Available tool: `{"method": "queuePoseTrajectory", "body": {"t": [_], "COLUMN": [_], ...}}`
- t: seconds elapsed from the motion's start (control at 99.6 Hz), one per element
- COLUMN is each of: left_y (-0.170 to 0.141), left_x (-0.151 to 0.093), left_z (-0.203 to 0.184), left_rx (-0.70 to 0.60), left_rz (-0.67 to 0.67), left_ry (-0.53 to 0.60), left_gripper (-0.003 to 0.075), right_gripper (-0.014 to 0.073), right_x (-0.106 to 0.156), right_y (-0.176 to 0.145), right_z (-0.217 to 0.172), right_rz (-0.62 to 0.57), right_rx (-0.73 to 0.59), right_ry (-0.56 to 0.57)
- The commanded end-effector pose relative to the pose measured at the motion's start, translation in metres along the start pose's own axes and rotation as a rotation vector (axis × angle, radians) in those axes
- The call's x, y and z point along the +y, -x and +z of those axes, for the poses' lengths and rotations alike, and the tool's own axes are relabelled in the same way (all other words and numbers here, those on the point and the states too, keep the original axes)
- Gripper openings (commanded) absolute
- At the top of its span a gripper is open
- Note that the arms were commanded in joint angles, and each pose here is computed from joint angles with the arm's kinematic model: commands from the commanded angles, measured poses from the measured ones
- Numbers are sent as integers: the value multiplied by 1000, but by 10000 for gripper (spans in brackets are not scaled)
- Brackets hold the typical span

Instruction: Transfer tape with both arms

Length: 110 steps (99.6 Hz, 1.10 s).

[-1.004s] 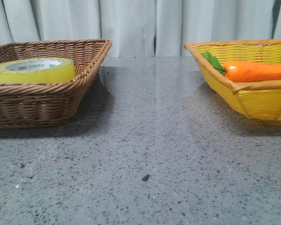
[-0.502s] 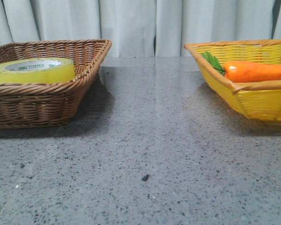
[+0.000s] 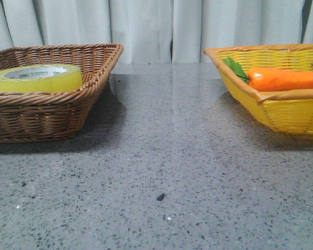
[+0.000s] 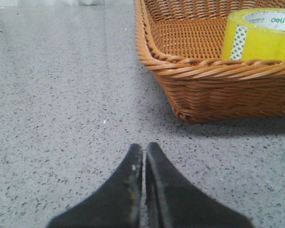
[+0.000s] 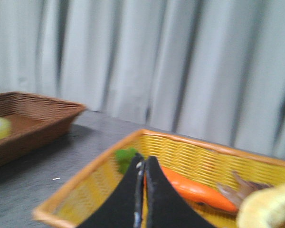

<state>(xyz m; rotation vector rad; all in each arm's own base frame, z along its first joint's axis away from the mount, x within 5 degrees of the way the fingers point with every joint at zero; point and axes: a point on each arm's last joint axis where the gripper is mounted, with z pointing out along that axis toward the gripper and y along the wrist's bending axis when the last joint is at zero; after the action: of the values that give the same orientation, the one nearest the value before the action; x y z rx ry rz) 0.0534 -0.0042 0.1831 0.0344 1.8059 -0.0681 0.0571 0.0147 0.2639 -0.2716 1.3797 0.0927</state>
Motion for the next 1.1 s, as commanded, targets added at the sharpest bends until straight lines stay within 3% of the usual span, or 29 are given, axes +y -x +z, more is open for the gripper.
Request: {"method": "queuePoseTrajectory", "body": {"t": [0.0, 0.241, 0.582, 0.733, 1.094], "left_y": [3, 3, 3, 3, 3], "left_x": [0, 0, 0, 0, 0], "left_z": [-1, -1, -1, -1, -1], "left_rx": [-73, -73, -73, -73, -73], "left_rz": [-16, -16, -16, -16, -16], "left_ry": [-2, -2, -2, -2, -2], "left_gripper": [-21, -21, -21, -21, -21], "right_gripper": [-59, -59, -59, -59, -59], "right_x": [-5, -9, -4, -3, -3], "right_y": [2, -44, -79, -87, -87], "right_z": [1, -3, -19, -22, -22], "right_rz": [33, 83, 127, 139, 139], "right_rx": [-120, -46, 316, 411, 412], "right_ry": [-95, -237, -254, -250, -250]}}
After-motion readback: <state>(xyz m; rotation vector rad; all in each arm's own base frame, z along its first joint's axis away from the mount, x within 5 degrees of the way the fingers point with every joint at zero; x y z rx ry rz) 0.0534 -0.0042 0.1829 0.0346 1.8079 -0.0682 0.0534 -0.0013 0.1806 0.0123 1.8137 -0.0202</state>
